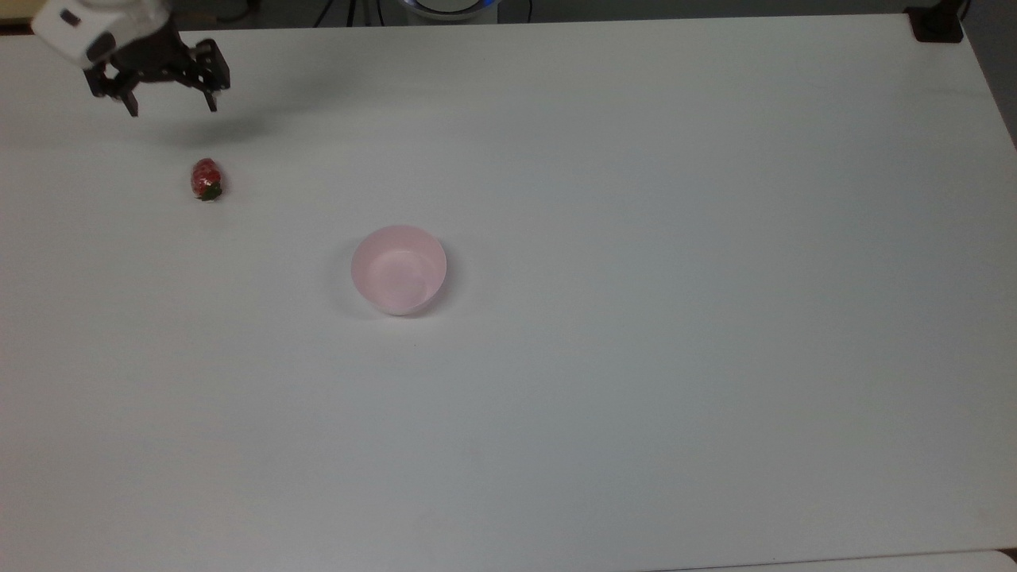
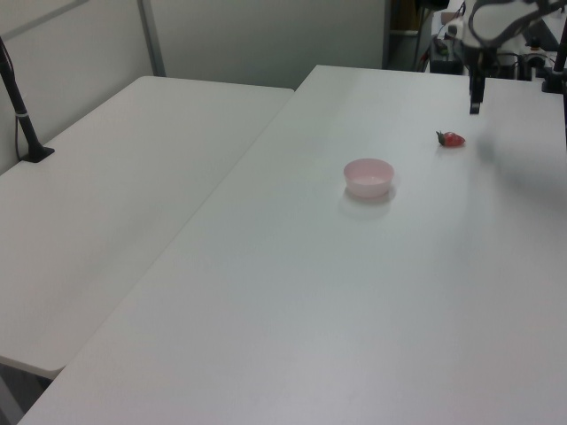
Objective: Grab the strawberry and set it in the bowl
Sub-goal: 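Move the open gripper down over the red strawberry, then close the gripper on the strawberry and lift it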
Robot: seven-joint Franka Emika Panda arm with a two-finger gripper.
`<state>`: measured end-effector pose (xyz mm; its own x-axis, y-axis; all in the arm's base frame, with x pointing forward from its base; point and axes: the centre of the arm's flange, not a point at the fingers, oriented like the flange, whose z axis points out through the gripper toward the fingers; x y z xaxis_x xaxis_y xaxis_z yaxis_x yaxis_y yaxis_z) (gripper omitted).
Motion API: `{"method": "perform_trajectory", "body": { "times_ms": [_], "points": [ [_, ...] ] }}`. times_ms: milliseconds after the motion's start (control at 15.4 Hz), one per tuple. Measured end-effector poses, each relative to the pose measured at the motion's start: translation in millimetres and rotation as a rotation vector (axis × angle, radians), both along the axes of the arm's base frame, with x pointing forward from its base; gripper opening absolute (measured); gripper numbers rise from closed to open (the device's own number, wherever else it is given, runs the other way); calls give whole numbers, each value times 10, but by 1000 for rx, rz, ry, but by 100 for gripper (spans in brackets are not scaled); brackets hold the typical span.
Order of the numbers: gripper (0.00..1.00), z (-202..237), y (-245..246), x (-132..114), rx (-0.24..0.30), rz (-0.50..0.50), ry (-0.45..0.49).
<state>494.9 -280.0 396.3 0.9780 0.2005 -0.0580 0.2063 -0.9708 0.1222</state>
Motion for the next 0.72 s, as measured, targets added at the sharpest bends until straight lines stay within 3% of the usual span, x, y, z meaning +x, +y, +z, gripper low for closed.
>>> {"method": "perform_trajectory", "body": {
  "times_ms": [456, 716],
  "points": [
    [100, -750, 44, 264, 7, -18, -19],
    [95, -876, 152, 336, 18, -5, -7]
  ]
}}
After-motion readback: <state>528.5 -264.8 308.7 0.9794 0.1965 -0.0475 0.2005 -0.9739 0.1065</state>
